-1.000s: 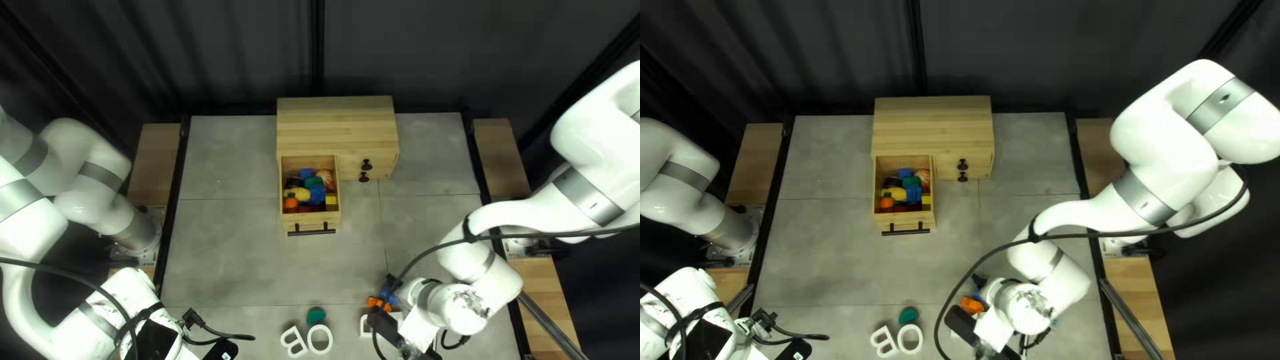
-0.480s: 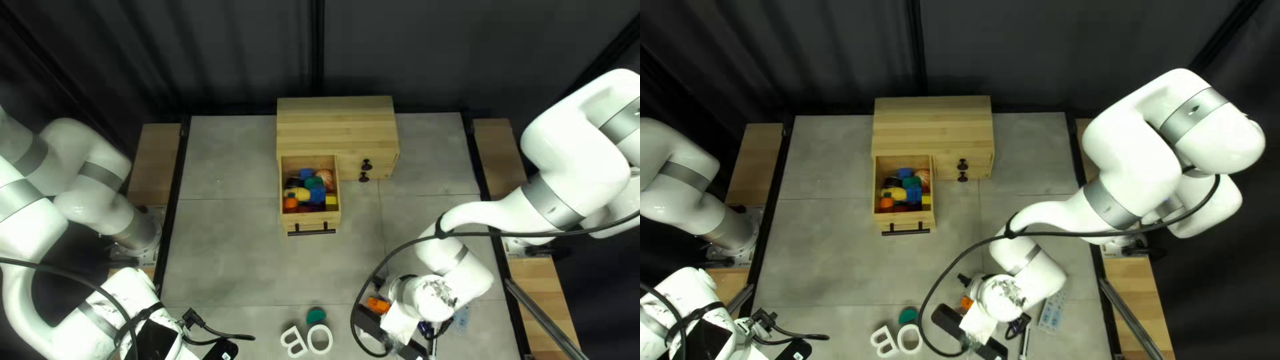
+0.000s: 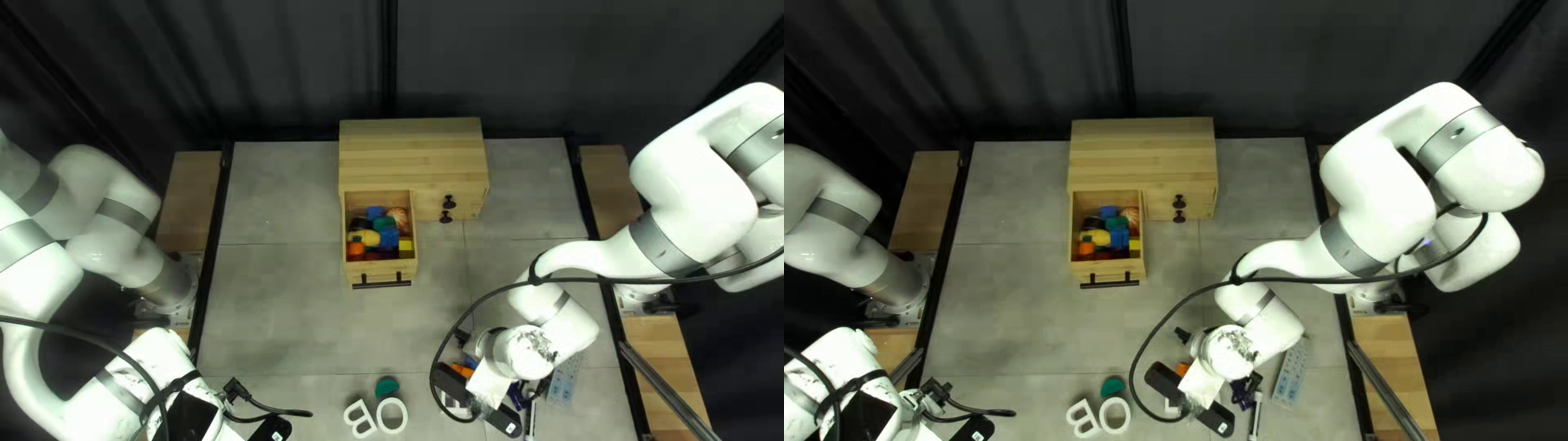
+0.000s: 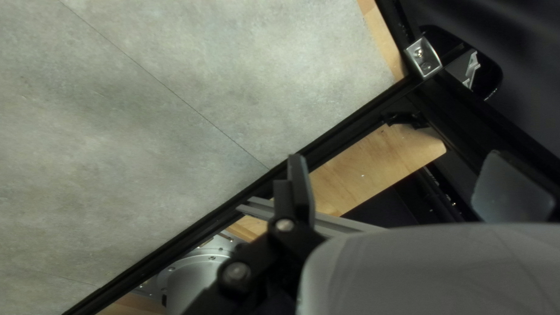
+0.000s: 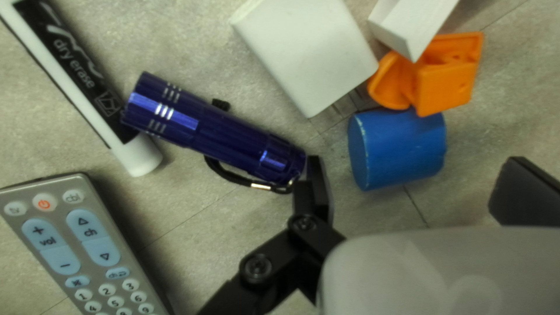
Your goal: Open drawers and place objects into drawer and close
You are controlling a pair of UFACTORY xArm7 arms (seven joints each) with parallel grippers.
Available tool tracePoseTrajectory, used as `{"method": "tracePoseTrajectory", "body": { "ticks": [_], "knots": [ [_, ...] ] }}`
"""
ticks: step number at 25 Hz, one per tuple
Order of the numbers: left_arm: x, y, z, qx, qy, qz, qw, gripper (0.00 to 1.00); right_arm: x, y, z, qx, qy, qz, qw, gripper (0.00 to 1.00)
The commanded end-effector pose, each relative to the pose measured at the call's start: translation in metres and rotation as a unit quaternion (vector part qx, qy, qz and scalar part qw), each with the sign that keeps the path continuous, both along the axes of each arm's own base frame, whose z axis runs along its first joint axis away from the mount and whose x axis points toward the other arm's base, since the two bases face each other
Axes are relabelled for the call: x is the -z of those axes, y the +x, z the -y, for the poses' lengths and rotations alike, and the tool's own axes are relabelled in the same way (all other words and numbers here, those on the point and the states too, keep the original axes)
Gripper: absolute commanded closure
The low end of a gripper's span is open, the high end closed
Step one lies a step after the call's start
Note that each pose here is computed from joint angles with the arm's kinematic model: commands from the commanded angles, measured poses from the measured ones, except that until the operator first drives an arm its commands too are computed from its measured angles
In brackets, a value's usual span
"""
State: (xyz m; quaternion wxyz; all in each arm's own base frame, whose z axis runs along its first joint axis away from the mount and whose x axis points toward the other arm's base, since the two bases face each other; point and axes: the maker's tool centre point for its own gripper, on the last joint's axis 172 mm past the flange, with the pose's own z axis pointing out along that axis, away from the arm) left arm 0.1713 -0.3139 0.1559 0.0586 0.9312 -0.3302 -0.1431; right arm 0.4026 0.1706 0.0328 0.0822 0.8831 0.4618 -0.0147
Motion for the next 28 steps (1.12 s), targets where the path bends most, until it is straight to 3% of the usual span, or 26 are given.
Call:
{"method": "tracePoseTrajectory", "body": {
  "ticks": [1,3,4,5,6,12,15,22,28],
  "knots": [
    [0.000,0.000,0.000,0.000,0.000,0.000,1.0000,0.00,0.002,0.004,0.000,-0.002,0.001,-0.002,1.0000,0.00],
    [0.000,0.000,0.000,0.000,0.000,0.000,1.0000,0.00,0.003,0.006,0.001,-0.004,0.001,-0.003,1.0000,0.03],
    [0.000,0.000,0.000,0.000,0.000,0.000,1.0000,0.00,0.003,0.007,0.001,-0.005,0.001,-0.004,1.0000,0.31],
    [0.000,0.000,0.000,0.000,0.000,0.000,1.0000,0.00,0.004,0.007,0.001,-0.005,0.001,-0.004,1.0000,0.31],
    [0.000,0.000,0.000,0.000,0.000,0.000,1.0000,0.00,0.004,0.007,0.001,-0.006,0.001,-0.004,1.0000,0.98],
    [0.000,0.000,0.000,0.000,0.000,0.000,1.0000,0.00,0.001,0.008,-0.001,-0.009,0.000,-0.004,1.0000,0.97],
    [0.000,0.000,0.000,0.000,0.000,0.000,1.0000,0.00,-0.015,0.007,-0.001,-0.008,-0.005,-0.002,1.0000,0.98],
    [0.000,0.000,0.000,0.000,0.000,0.000,1.0000,0.00,-0.085,0.017,0.023,0.023,-0.040,0.019,0.9988,0.99],
    [0.000,0.000,0.000,0.000,0.000,0.000,1.0000,0.00,-0.141,0.054,0.077,0.113,-0.072,0.069,0.9885,0.99]
  ]
}}
